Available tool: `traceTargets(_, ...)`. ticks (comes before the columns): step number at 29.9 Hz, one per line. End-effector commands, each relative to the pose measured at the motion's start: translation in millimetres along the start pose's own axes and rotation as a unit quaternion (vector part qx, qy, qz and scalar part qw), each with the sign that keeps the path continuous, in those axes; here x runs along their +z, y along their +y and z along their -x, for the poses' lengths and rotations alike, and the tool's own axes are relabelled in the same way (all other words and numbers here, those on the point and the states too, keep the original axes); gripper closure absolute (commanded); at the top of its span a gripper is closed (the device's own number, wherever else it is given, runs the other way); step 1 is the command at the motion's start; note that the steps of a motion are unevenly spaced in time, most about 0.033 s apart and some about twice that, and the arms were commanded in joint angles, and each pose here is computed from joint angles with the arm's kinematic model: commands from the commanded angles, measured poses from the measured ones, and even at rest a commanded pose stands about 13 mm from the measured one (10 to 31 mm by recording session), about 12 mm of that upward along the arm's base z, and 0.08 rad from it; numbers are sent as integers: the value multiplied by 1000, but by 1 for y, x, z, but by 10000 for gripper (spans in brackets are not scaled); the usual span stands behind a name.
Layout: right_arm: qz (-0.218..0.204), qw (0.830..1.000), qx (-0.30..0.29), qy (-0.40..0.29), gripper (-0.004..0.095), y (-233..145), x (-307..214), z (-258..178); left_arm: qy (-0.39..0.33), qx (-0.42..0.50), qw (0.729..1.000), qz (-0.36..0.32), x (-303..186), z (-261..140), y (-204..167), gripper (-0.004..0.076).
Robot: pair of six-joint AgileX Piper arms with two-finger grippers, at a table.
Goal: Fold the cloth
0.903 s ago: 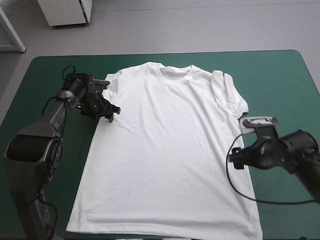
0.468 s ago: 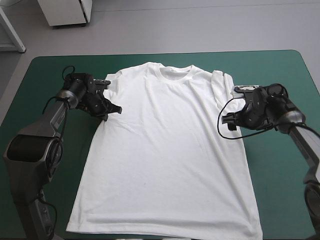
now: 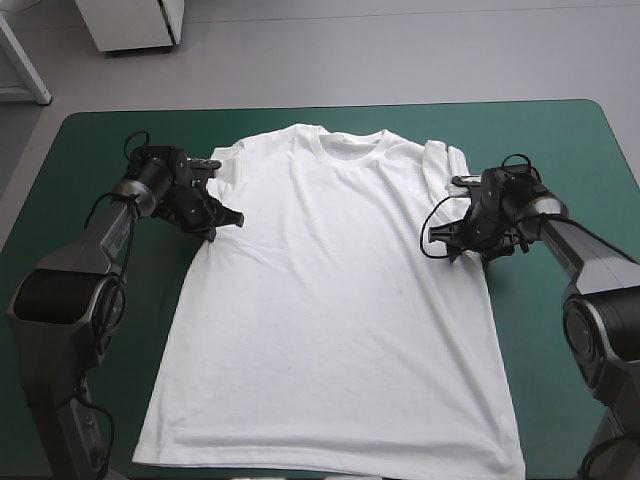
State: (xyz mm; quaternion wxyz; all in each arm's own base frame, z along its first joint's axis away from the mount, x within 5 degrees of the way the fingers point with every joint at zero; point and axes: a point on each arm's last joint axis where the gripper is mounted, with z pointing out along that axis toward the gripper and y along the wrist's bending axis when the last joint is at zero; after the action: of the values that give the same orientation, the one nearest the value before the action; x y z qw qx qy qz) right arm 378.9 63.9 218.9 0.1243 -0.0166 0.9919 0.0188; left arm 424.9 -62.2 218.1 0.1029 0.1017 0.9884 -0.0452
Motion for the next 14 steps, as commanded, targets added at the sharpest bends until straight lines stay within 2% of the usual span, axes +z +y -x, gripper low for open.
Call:
traceTargets(1,13,999,7,-33,467,0,-14,8,-15,-2,1000,-7,-14,0,-5,733)
traceTargets(3,16,999,5,-33,550,1,-12,8,-18,-2,1000,-7,-14,1,-5,733)
traceTargets(8,31,997,4,-76,926,4,-24,17,-34,2,999,1,-21,4,-4,733)
traceTargets(14,26,986,-12,-163,927,3,-102,32,-114,12,993,32,-87,12,-3,733)
